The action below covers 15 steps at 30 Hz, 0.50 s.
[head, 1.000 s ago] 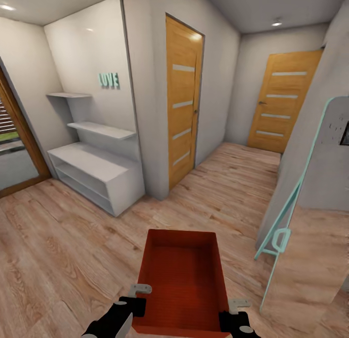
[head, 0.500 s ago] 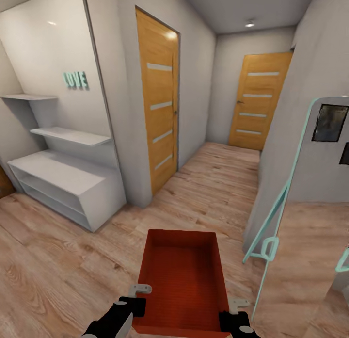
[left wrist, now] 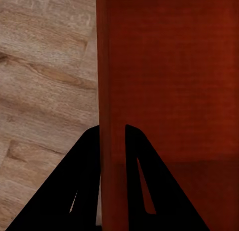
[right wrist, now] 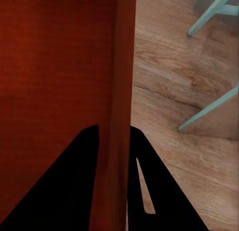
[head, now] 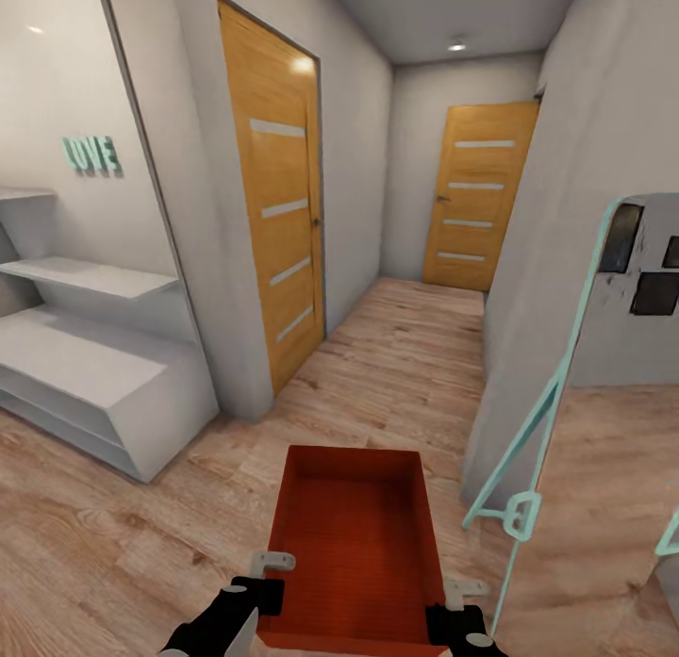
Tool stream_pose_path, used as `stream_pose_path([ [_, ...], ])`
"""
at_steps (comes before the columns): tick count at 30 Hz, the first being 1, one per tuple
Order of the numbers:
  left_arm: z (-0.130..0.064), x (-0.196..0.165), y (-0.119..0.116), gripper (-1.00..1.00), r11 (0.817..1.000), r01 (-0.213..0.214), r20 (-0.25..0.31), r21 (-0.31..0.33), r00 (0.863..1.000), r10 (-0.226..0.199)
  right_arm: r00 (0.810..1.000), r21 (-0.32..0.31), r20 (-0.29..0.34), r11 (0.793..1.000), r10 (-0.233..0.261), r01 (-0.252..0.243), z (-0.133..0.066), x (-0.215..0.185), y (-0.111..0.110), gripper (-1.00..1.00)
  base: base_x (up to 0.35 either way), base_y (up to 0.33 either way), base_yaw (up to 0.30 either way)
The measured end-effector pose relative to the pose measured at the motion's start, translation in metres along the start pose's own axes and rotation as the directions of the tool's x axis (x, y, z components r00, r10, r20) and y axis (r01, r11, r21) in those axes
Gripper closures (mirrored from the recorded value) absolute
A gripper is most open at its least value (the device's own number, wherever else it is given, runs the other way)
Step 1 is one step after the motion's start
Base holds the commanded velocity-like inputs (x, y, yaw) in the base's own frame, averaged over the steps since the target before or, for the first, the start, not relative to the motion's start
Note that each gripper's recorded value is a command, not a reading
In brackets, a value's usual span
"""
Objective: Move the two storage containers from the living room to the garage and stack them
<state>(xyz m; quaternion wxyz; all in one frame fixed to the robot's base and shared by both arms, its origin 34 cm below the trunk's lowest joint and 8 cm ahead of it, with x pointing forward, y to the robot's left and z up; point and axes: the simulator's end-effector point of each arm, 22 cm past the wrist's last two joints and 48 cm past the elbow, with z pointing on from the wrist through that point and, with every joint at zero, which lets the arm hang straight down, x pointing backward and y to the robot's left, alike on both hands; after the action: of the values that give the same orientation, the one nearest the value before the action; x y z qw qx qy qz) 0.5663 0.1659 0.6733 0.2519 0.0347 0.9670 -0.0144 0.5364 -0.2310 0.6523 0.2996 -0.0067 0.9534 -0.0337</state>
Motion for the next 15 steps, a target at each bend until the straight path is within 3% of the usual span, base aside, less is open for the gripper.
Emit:
stream_pose_path([
  [15, 0.0, 0.0002, 0.0, 1.0, 1.0, 0.0, 0.0, 0.0, 1.0, 0.0, 1.0, 0.0, 0.0, 1.0, 0.0, 0.0, 0.0, 0.0001, 0.0, 1.0, 0.323, 0.0, 0.0],
])
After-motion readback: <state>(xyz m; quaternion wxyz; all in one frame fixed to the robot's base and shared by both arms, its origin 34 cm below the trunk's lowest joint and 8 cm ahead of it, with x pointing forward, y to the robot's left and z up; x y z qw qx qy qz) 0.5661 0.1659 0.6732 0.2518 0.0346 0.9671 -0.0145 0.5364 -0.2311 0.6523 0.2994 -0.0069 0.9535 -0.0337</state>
